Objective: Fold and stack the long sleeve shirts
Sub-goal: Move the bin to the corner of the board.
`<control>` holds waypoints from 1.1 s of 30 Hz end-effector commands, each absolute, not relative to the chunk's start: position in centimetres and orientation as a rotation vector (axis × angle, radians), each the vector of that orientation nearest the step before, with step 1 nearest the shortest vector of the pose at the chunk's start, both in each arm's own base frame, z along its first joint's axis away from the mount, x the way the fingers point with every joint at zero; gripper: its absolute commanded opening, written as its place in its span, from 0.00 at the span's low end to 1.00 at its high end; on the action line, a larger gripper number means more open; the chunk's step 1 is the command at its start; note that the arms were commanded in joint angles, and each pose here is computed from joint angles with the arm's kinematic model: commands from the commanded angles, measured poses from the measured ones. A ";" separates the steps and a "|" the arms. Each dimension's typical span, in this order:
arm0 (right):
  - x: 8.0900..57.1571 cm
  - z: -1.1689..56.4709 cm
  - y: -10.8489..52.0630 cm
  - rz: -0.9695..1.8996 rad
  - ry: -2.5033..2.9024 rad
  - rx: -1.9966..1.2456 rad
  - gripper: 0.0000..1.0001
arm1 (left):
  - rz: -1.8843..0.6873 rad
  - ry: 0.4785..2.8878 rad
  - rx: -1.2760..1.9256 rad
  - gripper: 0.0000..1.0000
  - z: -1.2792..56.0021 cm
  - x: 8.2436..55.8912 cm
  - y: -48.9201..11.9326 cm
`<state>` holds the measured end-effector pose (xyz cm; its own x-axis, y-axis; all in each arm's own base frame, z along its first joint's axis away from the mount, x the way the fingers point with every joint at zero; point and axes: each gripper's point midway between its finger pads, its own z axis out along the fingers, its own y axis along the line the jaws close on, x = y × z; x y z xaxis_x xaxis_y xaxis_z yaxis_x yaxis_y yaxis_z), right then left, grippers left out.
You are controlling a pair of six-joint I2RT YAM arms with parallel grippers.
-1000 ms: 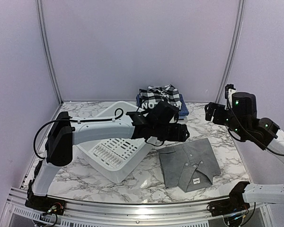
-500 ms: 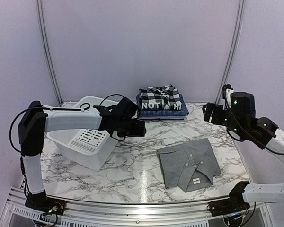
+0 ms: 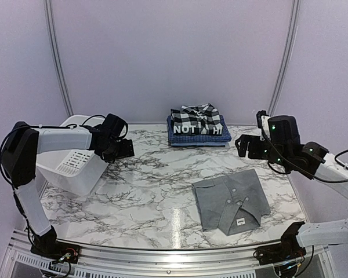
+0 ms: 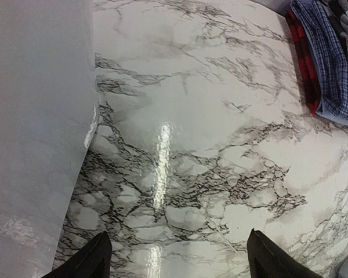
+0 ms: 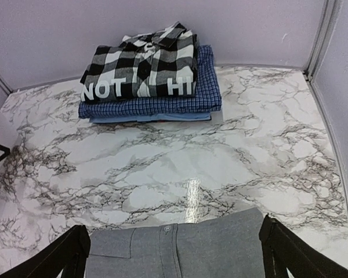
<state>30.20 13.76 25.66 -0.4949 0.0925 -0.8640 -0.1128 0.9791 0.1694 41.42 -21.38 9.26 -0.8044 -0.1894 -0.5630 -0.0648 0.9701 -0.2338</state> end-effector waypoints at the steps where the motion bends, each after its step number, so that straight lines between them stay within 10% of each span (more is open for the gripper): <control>1: 29.1 22.0 15.6 0.305 2.208 -0.130 0.99 | -0.276 2.435 -0.196 0.83 11.4 43.2 -19.8; 33: 10.2 8.5 20.2 0.416 2.735 -0.457 0.84 | -0.568 2.272 0.062 0.89 18.8 42.5 -26.1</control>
